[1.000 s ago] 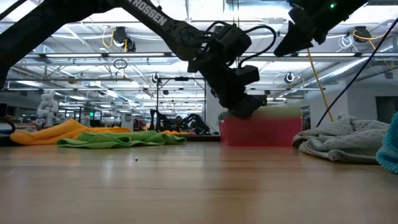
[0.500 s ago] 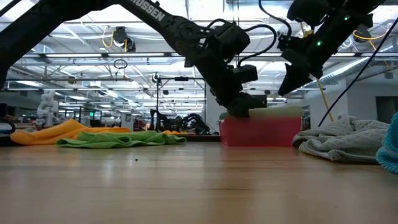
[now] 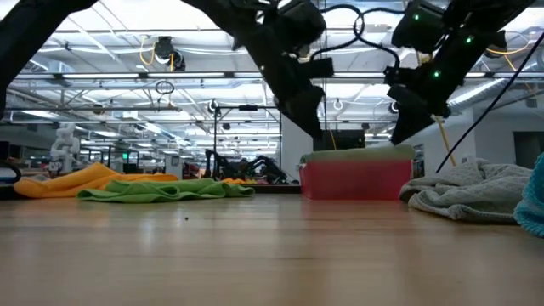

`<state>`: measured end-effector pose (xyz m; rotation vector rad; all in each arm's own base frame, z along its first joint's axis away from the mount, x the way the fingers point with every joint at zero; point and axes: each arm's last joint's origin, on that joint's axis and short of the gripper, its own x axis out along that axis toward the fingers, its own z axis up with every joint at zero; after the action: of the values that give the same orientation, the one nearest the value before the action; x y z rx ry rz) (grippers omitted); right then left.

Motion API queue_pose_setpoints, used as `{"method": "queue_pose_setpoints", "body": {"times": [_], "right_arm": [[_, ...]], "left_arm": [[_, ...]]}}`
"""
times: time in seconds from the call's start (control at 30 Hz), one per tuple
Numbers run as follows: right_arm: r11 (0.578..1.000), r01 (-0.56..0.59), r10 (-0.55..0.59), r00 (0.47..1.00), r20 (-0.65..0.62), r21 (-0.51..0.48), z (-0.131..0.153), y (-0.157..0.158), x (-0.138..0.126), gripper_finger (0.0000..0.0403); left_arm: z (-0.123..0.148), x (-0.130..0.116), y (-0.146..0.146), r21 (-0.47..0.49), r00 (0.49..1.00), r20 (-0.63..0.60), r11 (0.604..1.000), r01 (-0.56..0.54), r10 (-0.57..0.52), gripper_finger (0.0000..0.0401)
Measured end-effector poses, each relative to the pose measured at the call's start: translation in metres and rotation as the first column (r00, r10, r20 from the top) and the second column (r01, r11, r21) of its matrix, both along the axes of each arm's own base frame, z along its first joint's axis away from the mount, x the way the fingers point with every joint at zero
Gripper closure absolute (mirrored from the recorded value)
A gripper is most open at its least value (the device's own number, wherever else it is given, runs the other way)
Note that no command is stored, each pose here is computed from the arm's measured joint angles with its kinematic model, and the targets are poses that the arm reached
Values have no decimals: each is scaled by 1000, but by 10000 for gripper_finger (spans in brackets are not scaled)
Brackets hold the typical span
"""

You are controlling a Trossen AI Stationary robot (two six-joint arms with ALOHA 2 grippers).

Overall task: Fold microfiber towels
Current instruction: Put the light green microfiber cloth into the red bin

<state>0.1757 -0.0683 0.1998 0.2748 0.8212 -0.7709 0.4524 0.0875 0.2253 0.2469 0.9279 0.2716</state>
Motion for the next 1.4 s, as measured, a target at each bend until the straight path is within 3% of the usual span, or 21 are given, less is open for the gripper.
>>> {"method": "queue_pose_setpoints", "body": {"times": [0.17,0.33,0.57,0.7,0.87,0.97,1.07,1.23,1.4], "right_arm": [[998,-33,30,999,45,58,-13,-7,4,395],[993,-62,58,997,42,100,-22,-13,10,395],[984,-76,79,997,-9,159,-37,-20,18,395],[983,-109,110,994,3,147,-19,-23,25,395],[984,-117,122,992,-30,136,18,-30,31,395],[983,-117,131,987,-96,140,37,-42,37,395],[979,-92,138,957,-257,184,38,-56,38,394],[957,-56,177,890,-420,285,23,-79,46,394],[941,-63,225,853,-472,334,1,-90,61,394]], "left_arm": [[25,-27,3,-38,991,-70,993,-114,111,213],[38,-50,9,-36,988,-46,989,-146,144,213],[13,-83,28,-44,973,41,973,-225,227,213],[-1,-99,26,-58,967,66,969,-241,244,213],[4,-115,17,-65,955,118,962,-267,273,213],[9,-124,9,-77,949,146,960,-270,278,213],[11,-131,1,-96,941,192,959,-266,280,213],[4,-138,-13,-126,934,224,959,-255,278,213],[-1,-137,-24,-133,938,238,965,-224,251,213]]}}
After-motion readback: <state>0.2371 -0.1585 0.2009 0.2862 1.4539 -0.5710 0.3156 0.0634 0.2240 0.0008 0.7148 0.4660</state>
